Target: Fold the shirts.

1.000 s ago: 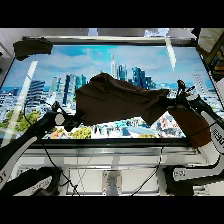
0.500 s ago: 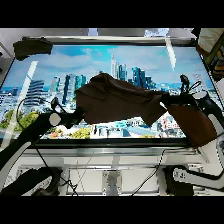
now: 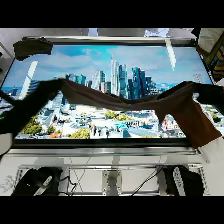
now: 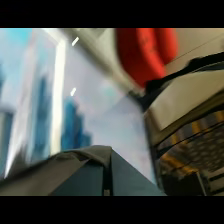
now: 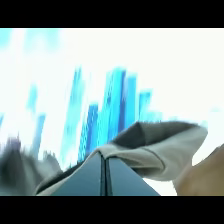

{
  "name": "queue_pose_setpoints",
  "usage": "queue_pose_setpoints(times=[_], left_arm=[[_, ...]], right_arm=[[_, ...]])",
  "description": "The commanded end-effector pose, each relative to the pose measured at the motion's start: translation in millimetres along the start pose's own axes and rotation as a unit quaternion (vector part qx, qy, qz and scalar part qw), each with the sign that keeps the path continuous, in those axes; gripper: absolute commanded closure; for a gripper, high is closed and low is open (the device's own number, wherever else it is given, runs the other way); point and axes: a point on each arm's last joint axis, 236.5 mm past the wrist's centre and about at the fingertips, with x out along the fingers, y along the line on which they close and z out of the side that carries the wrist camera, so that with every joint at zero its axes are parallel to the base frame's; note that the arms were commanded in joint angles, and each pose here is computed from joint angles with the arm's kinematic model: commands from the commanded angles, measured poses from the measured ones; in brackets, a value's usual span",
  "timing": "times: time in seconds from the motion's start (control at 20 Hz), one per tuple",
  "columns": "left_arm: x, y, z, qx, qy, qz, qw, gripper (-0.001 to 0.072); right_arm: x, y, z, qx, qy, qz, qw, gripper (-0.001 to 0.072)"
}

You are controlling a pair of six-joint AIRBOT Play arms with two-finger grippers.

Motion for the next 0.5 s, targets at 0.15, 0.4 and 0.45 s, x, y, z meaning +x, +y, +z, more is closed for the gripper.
queue_pose_setpoints(times=[0.15, 0.4, 0.45], left_arm=[[-88.7, -99.7, 108.1, 0.217, -0.133, -0.033, 0.966, 0.0700], [-80.0, -85.6, 108.0, 0.226, -0.123, -0.003, 0.966, 0.0700], [-76.0, -81.5, 108.3, 0.232, -0.121, 0.006, 0.965, 0.0701]], right_arm=[[-158.5, 44.2, 92.7, -0.072, -0.216, -0.081, 0.970, 0.0690], [-132.1, 54.6, 116.5, -0.055, -0.208, -0.025, 0.976, 0.0690], [-120.7, 50.1, 115.0, -0.047, -0.193, -0.022, 0.980, 0.0689]])
